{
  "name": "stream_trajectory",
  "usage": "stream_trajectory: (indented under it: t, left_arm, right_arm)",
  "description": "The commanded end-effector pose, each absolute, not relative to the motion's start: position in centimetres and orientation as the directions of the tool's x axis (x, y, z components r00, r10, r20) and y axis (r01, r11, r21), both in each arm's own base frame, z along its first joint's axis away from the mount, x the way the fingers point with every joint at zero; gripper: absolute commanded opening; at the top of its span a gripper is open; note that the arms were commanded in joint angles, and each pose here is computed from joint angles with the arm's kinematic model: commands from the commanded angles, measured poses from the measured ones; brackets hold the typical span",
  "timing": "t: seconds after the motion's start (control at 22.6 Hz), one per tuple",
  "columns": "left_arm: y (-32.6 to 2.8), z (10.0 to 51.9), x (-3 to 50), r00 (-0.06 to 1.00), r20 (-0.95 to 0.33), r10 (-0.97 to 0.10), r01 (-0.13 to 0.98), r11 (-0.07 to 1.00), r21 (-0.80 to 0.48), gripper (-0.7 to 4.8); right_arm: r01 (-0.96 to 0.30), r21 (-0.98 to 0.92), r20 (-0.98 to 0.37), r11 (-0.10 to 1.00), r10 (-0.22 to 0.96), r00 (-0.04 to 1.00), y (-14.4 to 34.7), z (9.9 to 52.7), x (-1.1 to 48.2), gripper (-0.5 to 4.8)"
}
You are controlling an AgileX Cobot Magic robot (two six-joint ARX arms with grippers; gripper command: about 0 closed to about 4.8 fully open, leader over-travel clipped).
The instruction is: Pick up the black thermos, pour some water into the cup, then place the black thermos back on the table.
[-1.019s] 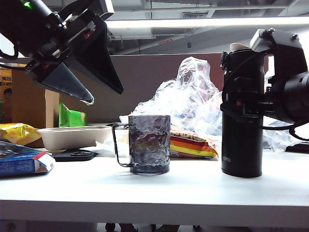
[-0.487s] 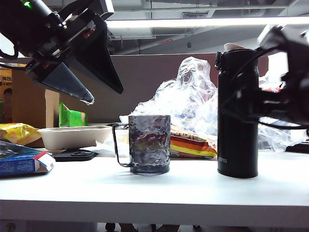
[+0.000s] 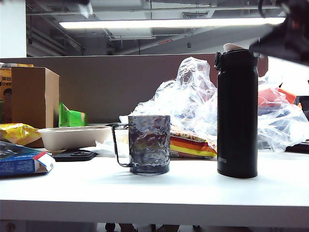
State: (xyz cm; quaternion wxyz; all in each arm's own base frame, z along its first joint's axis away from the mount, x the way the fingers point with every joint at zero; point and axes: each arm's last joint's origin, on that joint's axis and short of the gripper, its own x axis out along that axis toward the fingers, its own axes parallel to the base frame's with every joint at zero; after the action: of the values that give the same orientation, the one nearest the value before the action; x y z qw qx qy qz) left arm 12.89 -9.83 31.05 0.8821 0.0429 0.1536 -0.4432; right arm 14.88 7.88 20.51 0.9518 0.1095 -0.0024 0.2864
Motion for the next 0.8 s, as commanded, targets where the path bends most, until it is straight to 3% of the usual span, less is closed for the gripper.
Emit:
stream_trajectory:
  t: [0.04, 0.27, 0.53, 0.8]
  left_arm:
    - [-8.2, 32.3, 10.6, 0.593, -0.235, -0.77, 0.785, 0.618, -0.045, -0.05]
    - [-6.2, 31.9, 7.6, 0.607, -0.197, -0.77, 0.774, 0.629, -0.072, -0.05]
    - [-4.6, 29.4, 5.5, 0.661, -0.122, -0.74, 0.735, 0.672, -0.093, -0.05]
    - [-5.2, 23.3, 6.4, 0.667, -0.038, -0.744, 0.734, 0.665, -0.142, -0.05]
  right_arm:
    - [-0.538, 0.128, -0.033, 0.833, 0.546, 0.837, 7.6, 21.6, 14.3, -0.09]
    - [-0.532, 0.068, 0.081, 0.844, 0.527, 0.846, 6.4, 23.7, 12.0, -0.09]
    - [-0.47, 0.027, 0.057, 0.882, 0.468, 0.882, 4.6, 23.5, 8.9, -0.09]
    - [-0.477, 0.028, 0.033, 0.878, 0.477, 0.879, 3.6, 22.1, 6.8, -0.09]
